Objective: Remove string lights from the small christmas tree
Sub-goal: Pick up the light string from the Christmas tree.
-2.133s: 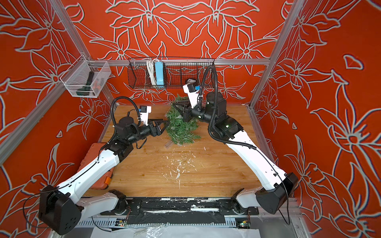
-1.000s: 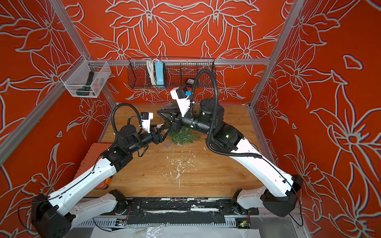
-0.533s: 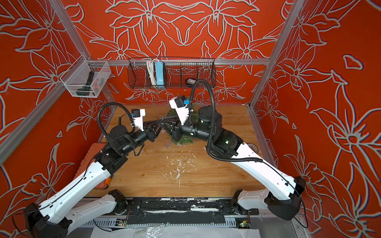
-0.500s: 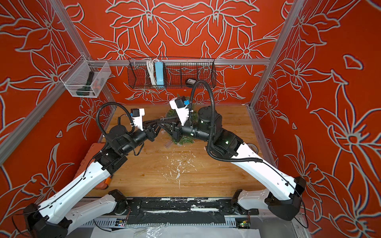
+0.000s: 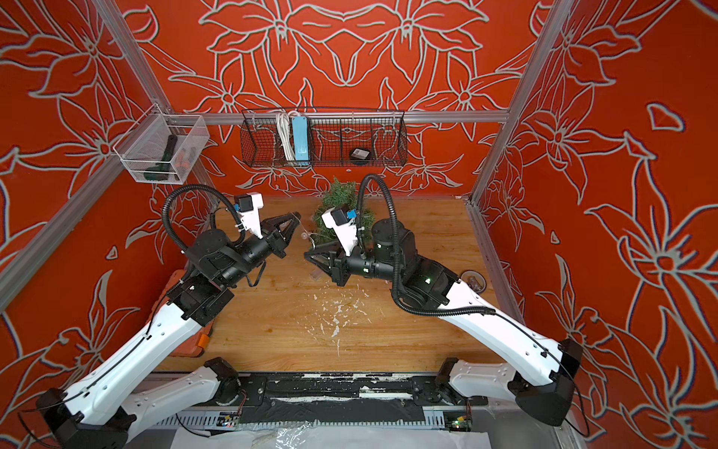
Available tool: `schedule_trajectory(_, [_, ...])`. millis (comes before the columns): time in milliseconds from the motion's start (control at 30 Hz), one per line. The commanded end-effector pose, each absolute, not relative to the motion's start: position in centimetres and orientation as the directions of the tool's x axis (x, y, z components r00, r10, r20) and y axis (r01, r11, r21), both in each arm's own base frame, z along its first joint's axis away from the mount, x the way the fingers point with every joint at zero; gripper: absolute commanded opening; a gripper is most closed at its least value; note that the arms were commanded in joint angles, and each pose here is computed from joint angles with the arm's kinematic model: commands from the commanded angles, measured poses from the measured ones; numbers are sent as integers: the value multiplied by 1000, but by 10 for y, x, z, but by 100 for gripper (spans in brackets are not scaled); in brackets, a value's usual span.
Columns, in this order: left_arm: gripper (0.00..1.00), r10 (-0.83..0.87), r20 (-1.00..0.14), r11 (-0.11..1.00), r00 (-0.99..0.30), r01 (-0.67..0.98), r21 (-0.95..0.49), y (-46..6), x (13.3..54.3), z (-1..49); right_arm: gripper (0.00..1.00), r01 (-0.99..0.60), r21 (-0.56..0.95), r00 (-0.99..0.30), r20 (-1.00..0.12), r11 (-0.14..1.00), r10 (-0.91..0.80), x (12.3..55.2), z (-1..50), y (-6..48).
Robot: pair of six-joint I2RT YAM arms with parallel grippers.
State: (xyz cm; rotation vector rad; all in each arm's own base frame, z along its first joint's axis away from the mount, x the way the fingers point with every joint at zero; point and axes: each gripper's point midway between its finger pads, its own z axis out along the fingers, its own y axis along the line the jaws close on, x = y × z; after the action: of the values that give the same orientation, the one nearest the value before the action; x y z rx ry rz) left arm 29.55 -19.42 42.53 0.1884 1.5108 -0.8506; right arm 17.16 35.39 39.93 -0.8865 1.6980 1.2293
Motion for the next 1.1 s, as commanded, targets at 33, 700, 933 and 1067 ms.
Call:
schedule_trajectory(33, [0, -374, -917, 703, -135, 604, -376, -189, 284, 439, 20, -883, 350, -408, -902, 313, -143, 172, 370, 350])
schedule_trajectory(700, [0, -424, -895, 592, -139, 705, -390, -197, 259, 482, 67, -805, 100, -251, -951, 584, -183, 238, 350, 288])
schedule_trajectory(933, [0, -437, -887, 549, -150, 736, -395, -203, 254, 495, 69, -826, 41, -189, -960, 562, -208, 256, 361, 306])
schedule_trajectory(1067, [0, -445, -882, 530, -154, 749, -398, -205, 253, 500, 69, -816, 7, -163, -962, 579, -218, 267, 365, 311])
